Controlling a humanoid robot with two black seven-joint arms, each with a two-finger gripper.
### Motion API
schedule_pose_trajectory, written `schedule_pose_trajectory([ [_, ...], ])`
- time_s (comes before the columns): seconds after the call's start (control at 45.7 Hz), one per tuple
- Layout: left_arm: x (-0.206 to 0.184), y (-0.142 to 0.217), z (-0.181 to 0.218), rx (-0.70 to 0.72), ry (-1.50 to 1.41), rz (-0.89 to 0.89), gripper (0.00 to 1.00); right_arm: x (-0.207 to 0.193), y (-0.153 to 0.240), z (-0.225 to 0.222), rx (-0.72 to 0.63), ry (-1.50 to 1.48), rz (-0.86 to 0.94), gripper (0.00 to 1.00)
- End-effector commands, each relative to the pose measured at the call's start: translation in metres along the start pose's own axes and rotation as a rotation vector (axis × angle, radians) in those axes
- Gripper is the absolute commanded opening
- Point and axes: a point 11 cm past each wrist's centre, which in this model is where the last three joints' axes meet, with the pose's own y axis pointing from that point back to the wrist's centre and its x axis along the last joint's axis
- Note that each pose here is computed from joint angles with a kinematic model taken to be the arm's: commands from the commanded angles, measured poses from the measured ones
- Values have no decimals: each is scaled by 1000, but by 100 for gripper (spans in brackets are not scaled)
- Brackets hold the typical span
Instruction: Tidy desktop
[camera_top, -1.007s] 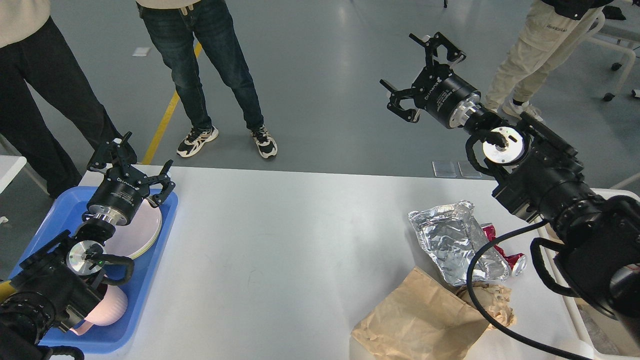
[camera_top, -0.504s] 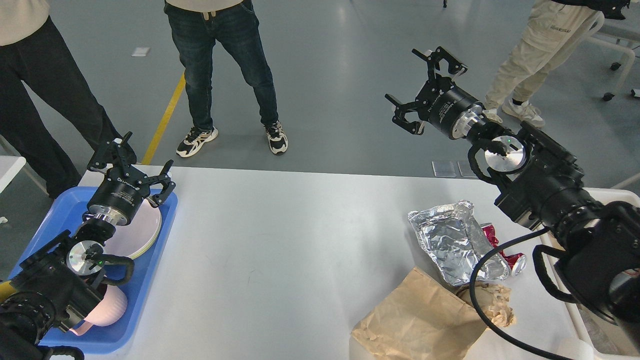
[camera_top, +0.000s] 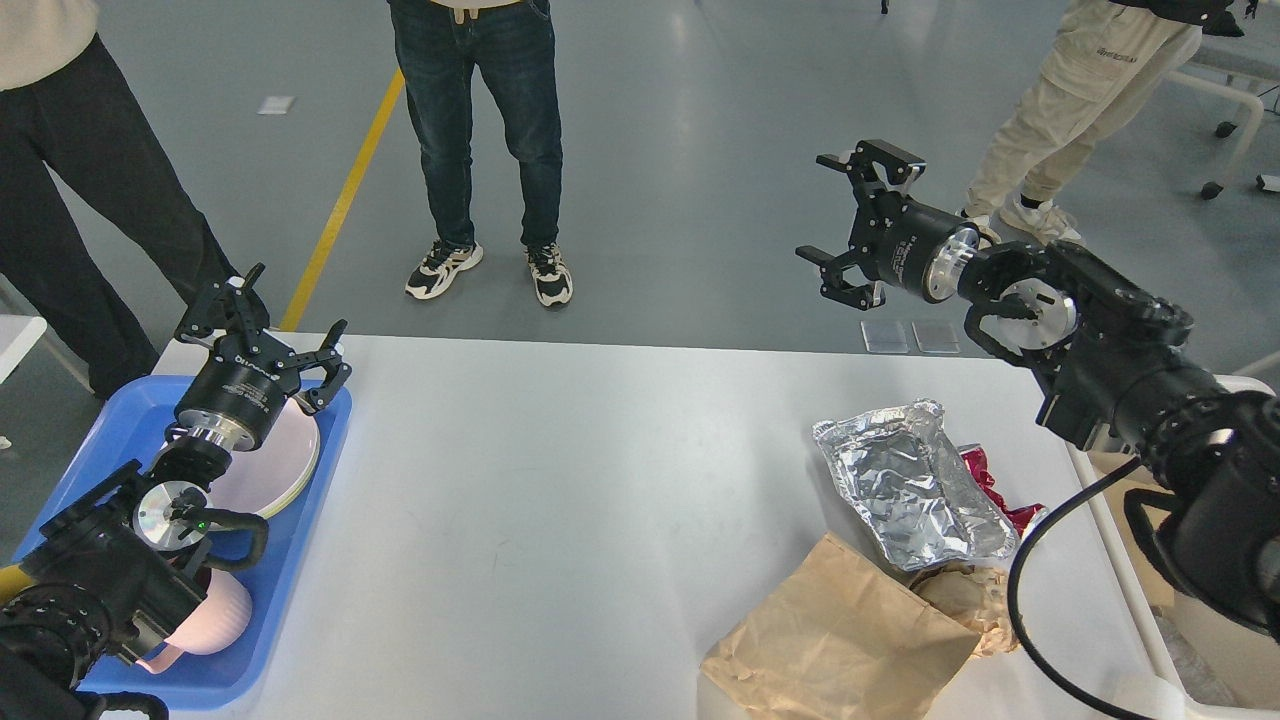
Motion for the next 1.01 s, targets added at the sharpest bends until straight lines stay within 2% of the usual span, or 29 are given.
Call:
schedule_pose_trajectory([
  [0.0, 0, 0, 0, 0, 0, 0, 100, 22, 22, -30, -316, 557, 36, 100],
  [0.109, 0, 0, 0, 0, 0, 1, 100, 48, 66, -70, -618, 997, 75, 100],
  [0.175, 0, 0, 0, 0, 0, 1, 100, 48, 94, -99, -788, 1234, 62, 100],
  [0.241, 0, 0, 0, 0, 0, 1, 100, 31, 120, -112, -923, 1414, -12, 100],
  [0.306, 0, 0, 0, 0, 0, 0, 100, 4, 150, -125, -992, 1529, -94, 100],
  [0.46, 0, 0, 0, 0, 0, 0, 100, -68, 225, -117, -1180, 1572, -350, 100],
  [0.547, 0, 0, 0, 0, 0, 0, 100, -92, 254, -105, -1237, 1561, -434, 100],
  [0.635, 0, 0, 0, 0, 0, 0, 100, -96, 272, -110, -1241, 1447, -410, 100],
  [0.744, 0, 0, 0, 0, 0, 0, 100, -108, 280, -111, -1204, 1272, -414, 100],
  [0.985, 0, 0, 0, 0, 0, 0, 100, -124, 277, -121, -1185, 1241, -404, 100],
])
